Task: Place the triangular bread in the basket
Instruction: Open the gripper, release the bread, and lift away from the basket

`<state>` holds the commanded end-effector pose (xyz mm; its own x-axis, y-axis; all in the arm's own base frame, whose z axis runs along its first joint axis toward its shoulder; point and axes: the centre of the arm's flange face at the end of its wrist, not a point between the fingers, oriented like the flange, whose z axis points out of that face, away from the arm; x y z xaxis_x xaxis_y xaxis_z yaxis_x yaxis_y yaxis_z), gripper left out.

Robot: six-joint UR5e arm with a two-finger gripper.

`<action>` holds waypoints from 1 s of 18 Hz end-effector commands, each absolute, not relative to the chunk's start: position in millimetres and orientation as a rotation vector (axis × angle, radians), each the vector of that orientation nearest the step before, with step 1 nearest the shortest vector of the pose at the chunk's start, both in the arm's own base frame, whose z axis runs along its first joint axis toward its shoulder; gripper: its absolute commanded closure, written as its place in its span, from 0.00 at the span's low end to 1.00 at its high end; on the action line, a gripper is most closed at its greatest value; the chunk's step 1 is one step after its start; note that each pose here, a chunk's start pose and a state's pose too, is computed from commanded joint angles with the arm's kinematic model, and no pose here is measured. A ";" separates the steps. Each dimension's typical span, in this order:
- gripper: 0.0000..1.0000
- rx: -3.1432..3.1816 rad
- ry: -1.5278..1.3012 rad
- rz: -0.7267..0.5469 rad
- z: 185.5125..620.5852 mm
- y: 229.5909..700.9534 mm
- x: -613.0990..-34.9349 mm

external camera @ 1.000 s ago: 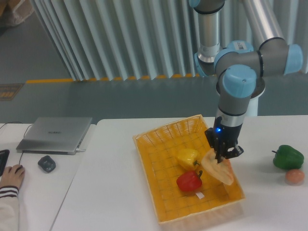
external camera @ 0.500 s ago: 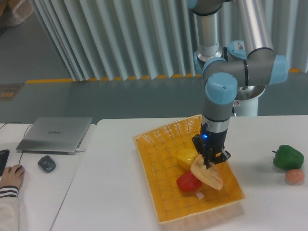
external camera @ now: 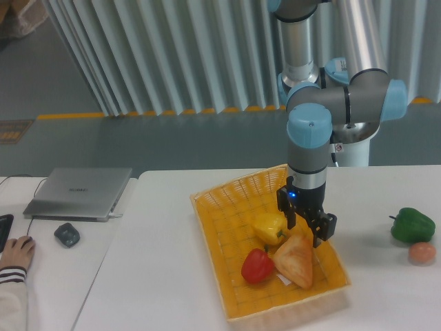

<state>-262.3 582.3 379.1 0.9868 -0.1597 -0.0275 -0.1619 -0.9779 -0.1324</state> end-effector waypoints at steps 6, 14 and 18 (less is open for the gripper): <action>0.00 -3.000 0.411 0.096 387.7 564.4 -290.5; 0.00 -2.992 0.864 0.207 387.0 542.8 -327.7; 0.00 -2.999 0.917 0.201 384.4 516.9 -367.3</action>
